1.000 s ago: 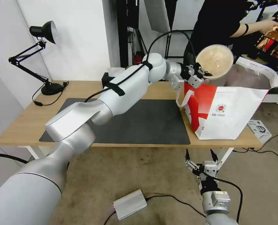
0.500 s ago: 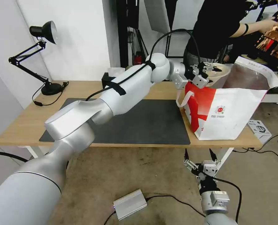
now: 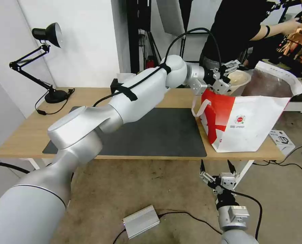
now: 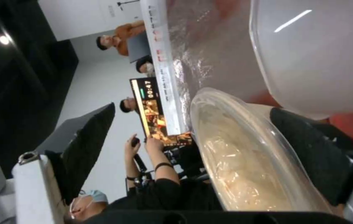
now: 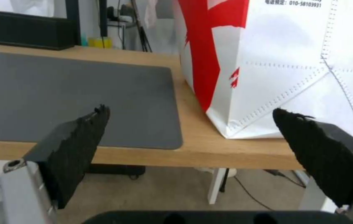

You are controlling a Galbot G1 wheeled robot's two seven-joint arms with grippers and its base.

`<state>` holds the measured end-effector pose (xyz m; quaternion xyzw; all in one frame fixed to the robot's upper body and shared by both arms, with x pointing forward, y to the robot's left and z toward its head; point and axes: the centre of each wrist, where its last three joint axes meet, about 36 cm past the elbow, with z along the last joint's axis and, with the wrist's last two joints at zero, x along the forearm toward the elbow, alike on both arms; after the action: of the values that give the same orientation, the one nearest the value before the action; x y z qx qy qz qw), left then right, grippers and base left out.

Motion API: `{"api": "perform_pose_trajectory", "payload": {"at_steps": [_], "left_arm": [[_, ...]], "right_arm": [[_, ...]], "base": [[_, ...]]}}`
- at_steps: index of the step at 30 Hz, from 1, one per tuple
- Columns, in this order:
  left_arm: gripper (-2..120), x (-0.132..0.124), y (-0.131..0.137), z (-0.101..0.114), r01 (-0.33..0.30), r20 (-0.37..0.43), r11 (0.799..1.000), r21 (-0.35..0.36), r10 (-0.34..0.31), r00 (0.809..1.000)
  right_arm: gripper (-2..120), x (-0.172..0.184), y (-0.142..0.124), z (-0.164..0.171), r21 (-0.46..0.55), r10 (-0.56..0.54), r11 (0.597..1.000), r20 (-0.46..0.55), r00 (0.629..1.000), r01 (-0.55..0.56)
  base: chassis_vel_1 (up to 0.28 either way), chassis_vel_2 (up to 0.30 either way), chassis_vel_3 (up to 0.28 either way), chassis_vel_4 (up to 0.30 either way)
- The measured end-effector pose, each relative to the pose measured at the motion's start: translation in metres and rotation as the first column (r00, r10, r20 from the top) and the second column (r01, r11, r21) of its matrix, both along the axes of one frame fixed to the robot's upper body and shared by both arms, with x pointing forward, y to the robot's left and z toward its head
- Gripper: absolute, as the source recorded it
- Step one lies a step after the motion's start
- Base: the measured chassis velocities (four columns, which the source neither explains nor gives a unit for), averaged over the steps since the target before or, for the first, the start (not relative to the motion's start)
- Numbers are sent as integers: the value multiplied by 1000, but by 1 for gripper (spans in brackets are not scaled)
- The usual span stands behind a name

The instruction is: Pick up the trash from the table and place it into the takeout bag.

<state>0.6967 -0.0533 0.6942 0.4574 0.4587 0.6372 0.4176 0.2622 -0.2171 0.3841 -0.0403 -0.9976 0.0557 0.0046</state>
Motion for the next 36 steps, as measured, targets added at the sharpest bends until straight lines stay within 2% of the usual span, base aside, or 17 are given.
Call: {"api": "perform_pose_trajectory", "payload": {"at_steps": [24,36], "left_arm": [[100,-13,-8,32,40,-14,994,-101,-41,999],[100,-23,-15,38,70,-14,990,-126,-72,997]], "right_arm": [[100,1,1,1,-2,-1,1000,-10,1000,0],[100,-1,1,1,-4,-2,1000,-12,1000,2]], "base": [[0,0,0,0],[0,0,0,0]]}}
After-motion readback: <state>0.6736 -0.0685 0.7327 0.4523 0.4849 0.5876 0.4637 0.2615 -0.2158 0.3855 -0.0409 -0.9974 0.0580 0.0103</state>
